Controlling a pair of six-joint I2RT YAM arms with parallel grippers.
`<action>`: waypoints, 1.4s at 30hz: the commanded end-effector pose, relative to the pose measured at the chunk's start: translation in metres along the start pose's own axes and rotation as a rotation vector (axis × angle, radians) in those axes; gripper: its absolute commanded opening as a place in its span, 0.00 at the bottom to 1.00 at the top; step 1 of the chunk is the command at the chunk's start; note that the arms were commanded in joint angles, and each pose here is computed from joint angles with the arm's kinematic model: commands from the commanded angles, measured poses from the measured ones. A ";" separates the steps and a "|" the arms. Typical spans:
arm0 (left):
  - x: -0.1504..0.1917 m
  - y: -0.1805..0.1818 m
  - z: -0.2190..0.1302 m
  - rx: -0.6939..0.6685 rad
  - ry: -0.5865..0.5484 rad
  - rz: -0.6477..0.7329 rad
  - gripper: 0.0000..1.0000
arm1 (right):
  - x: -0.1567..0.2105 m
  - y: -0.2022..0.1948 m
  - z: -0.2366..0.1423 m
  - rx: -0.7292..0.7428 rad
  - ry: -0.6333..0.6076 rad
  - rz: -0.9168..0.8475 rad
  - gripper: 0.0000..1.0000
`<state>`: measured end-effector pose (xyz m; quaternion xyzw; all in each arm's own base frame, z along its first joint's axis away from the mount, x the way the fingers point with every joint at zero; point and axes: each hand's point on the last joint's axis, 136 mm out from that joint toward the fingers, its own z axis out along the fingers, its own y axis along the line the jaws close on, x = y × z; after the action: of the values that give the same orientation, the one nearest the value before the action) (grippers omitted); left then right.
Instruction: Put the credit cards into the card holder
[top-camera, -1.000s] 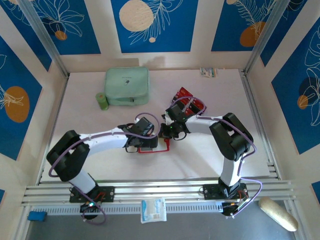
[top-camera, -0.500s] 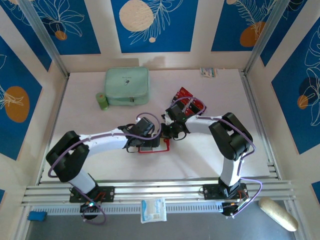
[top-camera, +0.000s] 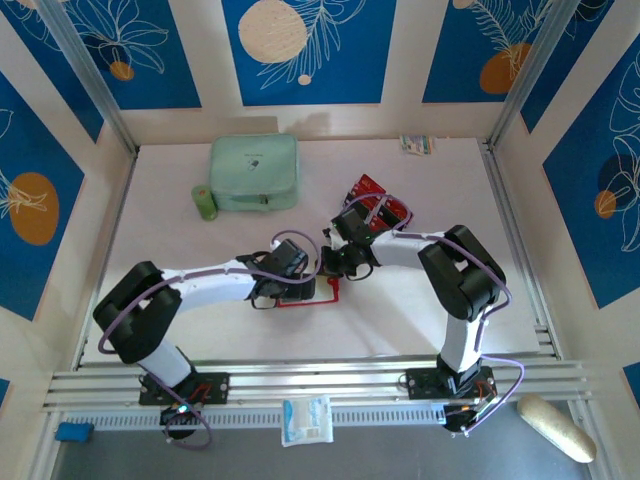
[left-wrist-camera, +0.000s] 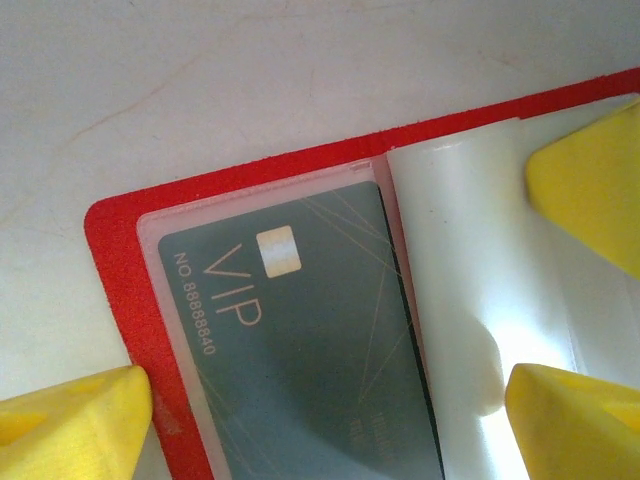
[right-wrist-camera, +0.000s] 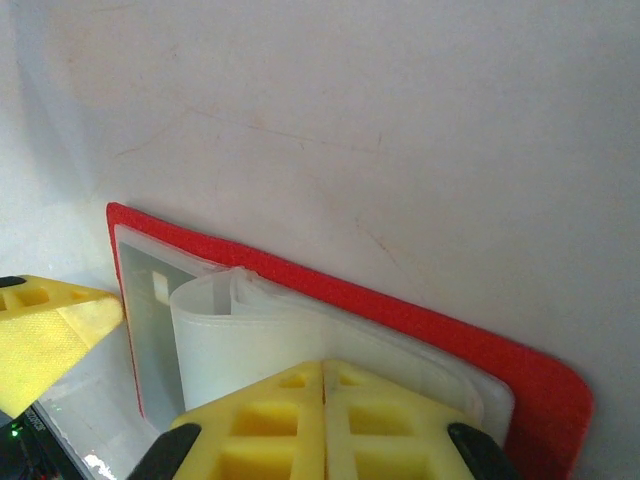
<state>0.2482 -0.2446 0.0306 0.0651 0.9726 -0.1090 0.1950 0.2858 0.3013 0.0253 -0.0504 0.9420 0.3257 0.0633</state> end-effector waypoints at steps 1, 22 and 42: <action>0.014 0.009 0.007 -0.036 0.035 0.026 0.88 | 0.010 -0.003 -0.011 0.003 0.029 0.034 0.09; 0.013 0.013 0.001 -0.041 0.009 0.013 0.85 | 0.010 -0.007 -0.008 -0.061 0.037 0.097 0.36; -0.002 0.009 -0.020 -0.019 -0.050 0.008 0.89 | 0.007 0.022 -0.017 -0.170 0.062 0.093 0.35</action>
<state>0.2451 -0.2371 0.0358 0.0628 0.9699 -0.1091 0.2086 0.2799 0.3034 0.0367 -0.0226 0.9204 0.3894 0.0284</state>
